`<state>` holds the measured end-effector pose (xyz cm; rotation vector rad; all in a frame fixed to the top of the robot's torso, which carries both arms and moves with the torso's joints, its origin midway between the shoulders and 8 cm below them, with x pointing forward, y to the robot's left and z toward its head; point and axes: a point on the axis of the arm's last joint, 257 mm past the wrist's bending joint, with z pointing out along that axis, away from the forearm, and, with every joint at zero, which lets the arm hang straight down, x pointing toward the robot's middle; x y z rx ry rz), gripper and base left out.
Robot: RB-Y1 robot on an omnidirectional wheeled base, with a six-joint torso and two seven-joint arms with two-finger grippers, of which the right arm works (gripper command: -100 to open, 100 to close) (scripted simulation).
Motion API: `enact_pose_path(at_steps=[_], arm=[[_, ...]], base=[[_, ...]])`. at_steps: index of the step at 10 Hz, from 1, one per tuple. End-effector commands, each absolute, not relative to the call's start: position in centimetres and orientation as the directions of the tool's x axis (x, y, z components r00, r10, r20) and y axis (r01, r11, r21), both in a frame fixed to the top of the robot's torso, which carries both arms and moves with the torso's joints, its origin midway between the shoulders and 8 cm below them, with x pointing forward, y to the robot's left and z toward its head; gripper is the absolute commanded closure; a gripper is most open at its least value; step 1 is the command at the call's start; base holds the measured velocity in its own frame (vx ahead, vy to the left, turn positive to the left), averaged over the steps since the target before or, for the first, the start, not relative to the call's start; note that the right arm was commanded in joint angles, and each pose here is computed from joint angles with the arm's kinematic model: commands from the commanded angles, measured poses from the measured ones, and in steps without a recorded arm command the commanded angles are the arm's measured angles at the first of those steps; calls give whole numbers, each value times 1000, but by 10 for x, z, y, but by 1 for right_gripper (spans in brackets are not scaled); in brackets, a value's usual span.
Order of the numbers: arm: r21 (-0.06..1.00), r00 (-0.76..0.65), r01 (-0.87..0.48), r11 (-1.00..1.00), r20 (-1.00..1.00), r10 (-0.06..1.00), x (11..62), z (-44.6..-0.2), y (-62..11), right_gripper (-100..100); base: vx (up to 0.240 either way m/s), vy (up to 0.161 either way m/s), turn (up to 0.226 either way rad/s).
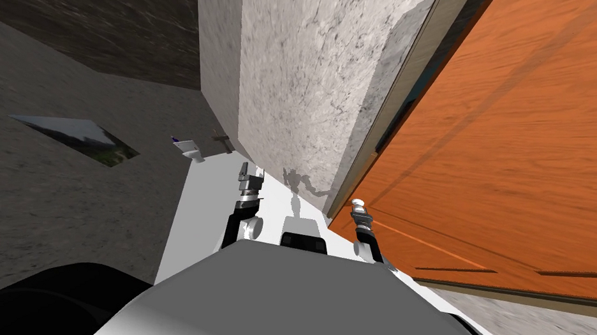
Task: Pull the door open
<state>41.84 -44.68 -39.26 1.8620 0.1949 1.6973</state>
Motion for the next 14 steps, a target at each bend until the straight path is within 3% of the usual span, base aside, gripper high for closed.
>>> enact_pose_path(at_steps=[1,14], arm=[[490,158,-293,-821,872,464,419,-391,-447,100],[140,48,-353,-925,990,132,424,-392,-451,100]], base=[[-31,-6,24],[-35,-8,36]])
